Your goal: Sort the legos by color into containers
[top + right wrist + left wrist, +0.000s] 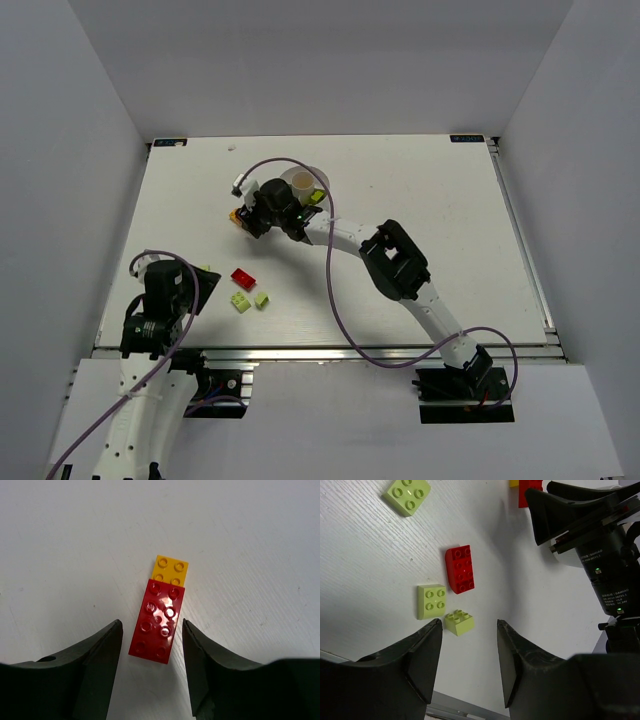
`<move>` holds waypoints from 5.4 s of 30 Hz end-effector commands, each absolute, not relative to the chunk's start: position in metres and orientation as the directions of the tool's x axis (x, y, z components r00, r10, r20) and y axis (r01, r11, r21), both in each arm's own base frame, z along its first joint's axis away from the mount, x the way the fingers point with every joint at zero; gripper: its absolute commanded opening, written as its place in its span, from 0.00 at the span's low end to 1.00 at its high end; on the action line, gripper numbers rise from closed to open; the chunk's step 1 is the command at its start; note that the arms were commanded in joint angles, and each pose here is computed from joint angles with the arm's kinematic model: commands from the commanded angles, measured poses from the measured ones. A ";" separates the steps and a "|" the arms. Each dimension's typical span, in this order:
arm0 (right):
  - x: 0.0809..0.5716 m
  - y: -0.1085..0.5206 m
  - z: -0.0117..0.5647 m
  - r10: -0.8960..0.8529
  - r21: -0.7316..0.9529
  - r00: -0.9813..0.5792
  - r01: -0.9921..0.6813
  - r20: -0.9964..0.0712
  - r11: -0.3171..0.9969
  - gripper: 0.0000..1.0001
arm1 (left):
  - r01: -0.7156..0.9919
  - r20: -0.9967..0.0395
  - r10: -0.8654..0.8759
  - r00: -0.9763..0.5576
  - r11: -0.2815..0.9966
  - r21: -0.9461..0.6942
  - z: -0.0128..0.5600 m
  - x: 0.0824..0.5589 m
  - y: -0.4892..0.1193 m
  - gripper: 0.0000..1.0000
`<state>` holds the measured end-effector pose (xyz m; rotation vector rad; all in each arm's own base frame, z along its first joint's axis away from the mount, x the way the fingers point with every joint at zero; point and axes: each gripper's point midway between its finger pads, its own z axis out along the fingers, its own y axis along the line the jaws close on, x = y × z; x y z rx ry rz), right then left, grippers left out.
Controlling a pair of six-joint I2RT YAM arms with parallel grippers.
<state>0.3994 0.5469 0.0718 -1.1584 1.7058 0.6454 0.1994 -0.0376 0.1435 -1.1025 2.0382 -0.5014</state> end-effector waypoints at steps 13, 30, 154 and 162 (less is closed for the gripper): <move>0.418 0.560 0.075 -0.378 -0.098 -0.076 -0.902 -0.923 0.420 0.57 | -0.471 -0.448 -0.830 -0.333 0.557 -0.684 0.172 0.217 -0.043 0.58; 0.356 0.526 0.161 -0.222 -0.014 -0.033 -0.978 -0.974 0.206 0.00 | -0.481 -0.415 -0.840 -0.349 0.540 -0.690 0.164 0.229 -0.048 0.69; 0.345 0.268 0.226 -0.140 0.066 -0.127 -0.923 -0.982 0.378 0.00 | 0.075 -0.594 -0.494 -0.635 0.726 -0.684 0.204 0.512 -0.224 0.51; 0.343 0.270 0.223 -0.153 0.059 -0.120 -0.933 -0.981 0.356 0.00 | 0.114 -0.634 -0.504 -0.586 0.724 -0.681 0.245 0.504 -0.219 0.66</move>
